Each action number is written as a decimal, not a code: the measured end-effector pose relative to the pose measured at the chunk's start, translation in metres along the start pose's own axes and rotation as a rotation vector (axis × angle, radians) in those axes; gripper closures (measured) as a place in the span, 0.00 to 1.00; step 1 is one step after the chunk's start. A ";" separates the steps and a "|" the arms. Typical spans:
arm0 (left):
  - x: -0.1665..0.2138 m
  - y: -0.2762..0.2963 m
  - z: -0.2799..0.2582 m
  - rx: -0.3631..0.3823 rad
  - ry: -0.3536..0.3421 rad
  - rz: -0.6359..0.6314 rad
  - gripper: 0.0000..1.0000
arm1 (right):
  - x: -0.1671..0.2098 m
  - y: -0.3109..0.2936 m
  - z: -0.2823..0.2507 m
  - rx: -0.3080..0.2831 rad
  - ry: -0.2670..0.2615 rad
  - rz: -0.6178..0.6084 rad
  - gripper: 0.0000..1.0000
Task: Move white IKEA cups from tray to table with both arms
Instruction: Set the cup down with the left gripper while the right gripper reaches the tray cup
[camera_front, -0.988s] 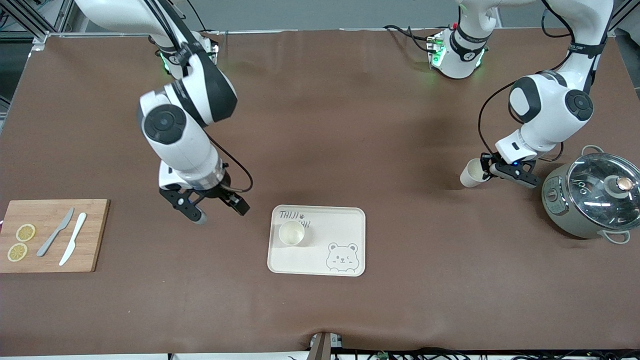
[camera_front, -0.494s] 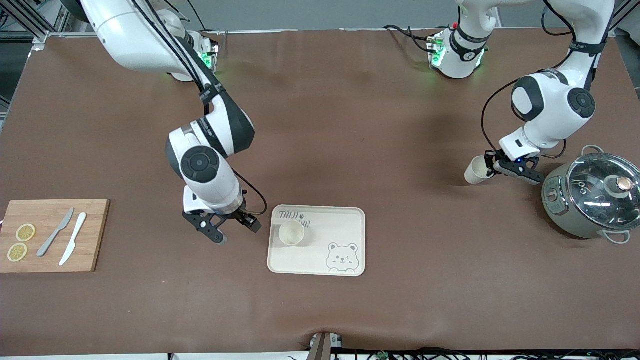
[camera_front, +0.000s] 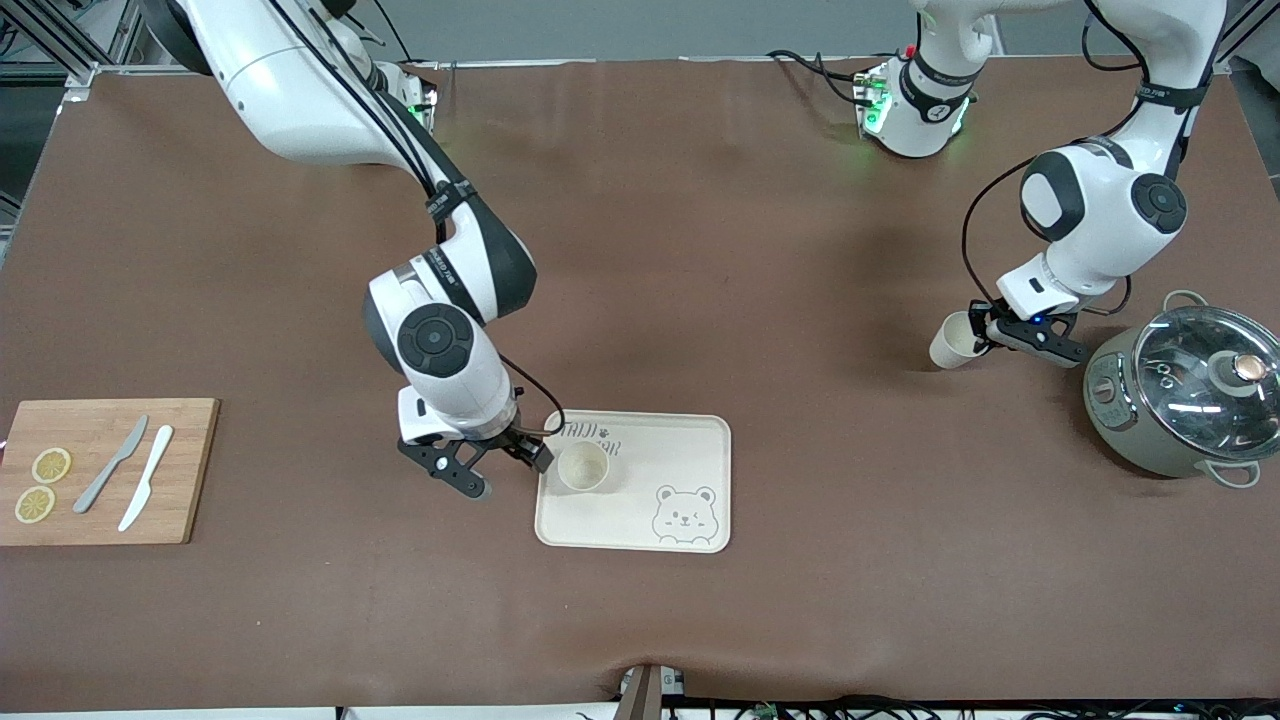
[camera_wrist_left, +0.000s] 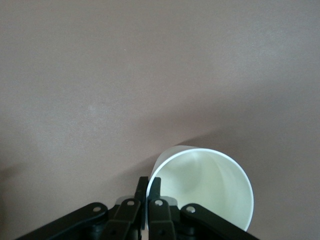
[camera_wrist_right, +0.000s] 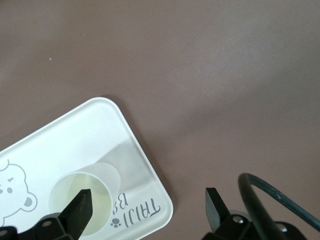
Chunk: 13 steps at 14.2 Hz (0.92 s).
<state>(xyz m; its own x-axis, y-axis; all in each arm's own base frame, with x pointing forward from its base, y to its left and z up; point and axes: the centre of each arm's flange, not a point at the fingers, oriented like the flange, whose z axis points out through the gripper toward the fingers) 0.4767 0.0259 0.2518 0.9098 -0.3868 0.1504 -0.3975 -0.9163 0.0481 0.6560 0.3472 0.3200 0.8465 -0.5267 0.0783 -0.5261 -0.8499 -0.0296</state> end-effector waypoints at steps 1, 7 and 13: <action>-0.001 0.000 0.001 0.002 0.000 -0.001 0.96 | -0.003 -0.002 0.004 -0.003 -0.003 -0.003 0.00; -0.003 -0.001 0.011 0.008 -0.002 -0.003 0.96 | -0.017 -0.010 0.028 -0.010 -0.015 0.028 0.00; -0.006 -0.002 0.017 0.003 -0.014 -0.006 0.96 | -0.033 -0.022 0.040 0.015 -0.010 0.119 0.00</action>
<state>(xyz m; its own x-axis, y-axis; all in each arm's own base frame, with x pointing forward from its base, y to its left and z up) 0.4741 0.0279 0.2343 0.9139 -0.3822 0.1366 -0.3912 -0.9192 0.0457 0.6433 0.3824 0.2779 0.7789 -0.6240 0.0633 -0.6218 -0.7814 -0.0528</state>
